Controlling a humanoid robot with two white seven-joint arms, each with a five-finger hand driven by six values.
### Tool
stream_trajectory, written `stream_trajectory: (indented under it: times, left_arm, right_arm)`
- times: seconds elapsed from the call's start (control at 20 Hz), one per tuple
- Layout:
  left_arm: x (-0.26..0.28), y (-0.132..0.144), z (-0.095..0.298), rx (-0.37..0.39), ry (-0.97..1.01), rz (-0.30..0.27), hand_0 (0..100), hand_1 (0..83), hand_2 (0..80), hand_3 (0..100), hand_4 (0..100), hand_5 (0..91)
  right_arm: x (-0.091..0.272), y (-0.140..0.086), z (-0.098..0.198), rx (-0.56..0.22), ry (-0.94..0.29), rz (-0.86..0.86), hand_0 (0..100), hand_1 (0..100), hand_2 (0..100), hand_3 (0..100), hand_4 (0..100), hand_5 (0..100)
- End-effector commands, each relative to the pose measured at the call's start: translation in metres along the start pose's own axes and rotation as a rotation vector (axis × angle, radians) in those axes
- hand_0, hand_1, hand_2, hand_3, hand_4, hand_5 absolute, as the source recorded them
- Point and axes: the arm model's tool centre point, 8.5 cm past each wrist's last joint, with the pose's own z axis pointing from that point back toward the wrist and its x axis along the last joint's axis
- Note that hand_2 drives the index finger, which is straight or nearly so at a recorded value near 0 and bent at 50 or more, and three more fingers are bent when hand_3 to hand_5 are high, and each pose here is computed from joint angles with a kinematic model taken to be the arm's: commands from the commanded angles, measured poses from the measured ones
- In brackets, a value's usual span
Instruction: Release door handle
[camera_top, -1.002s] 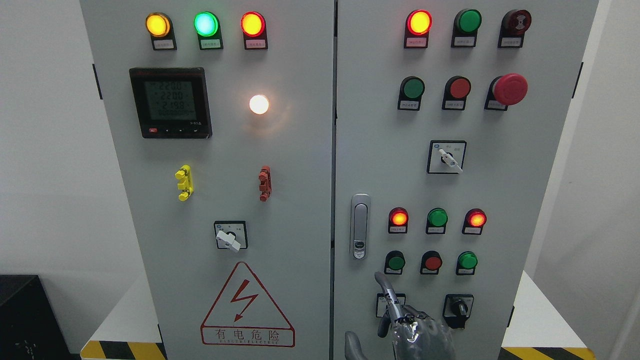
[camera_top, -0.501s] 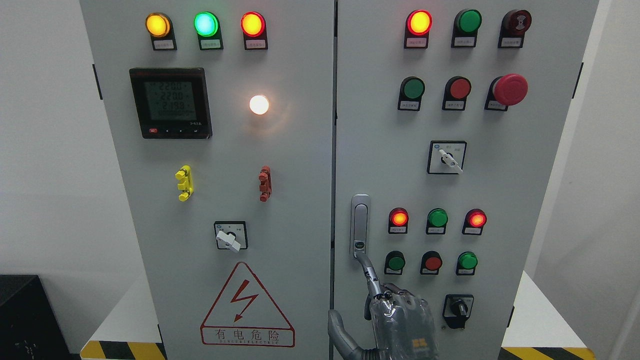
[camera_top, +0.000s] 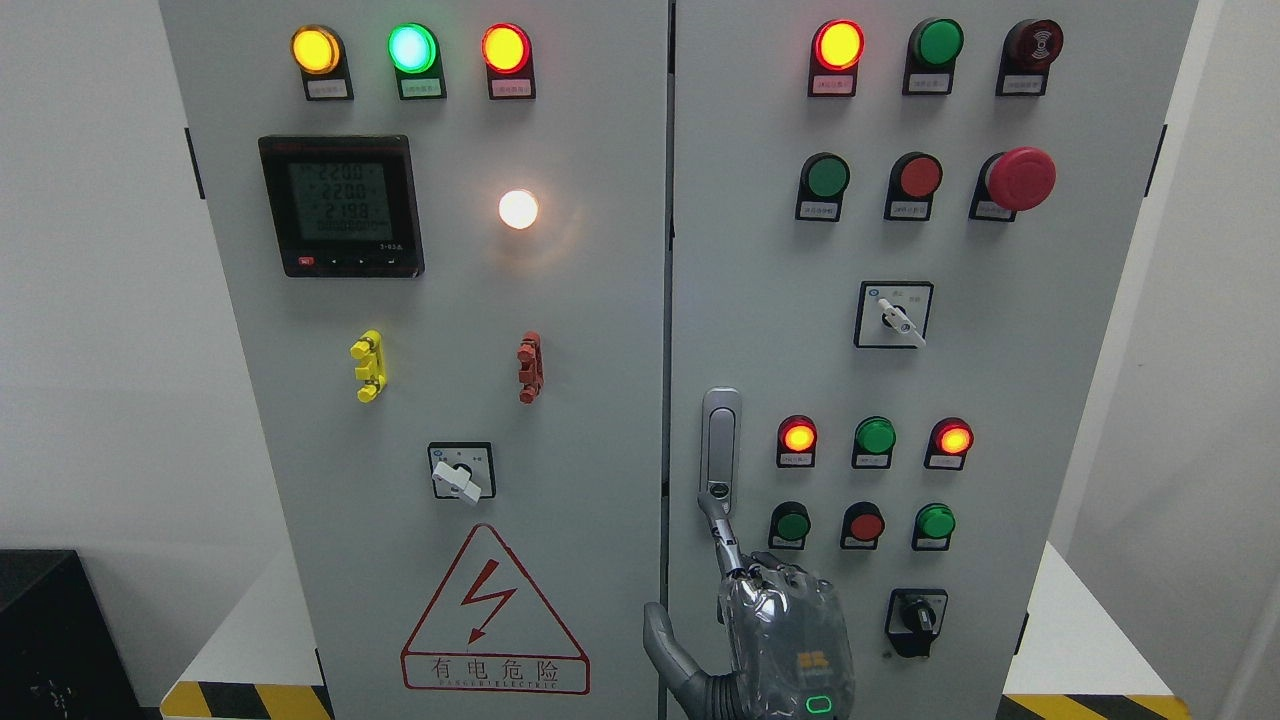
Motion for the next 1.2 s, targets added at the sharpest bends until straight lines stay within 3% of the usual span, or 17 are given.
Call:
stream_trajectory:
  times: [0.0,1.15]
  left_arm:
    - [0.0,0.0,0.0,0.0,0.001,0.0,0,0.0,4.4,10,0,0.0]
    - [0.0,0.0,0.0,0.0,0.001,0.0,0,0.0,4.3,10,0,0.0]
  right_arm:
    - [-0.001,0.011,-0.004,0.028,0.004,0.017,36,26,0,84,80,78]
    - [-0.02,0.007,-0.011,0.014,0.058,0.037,35,27,0,84,79,77]
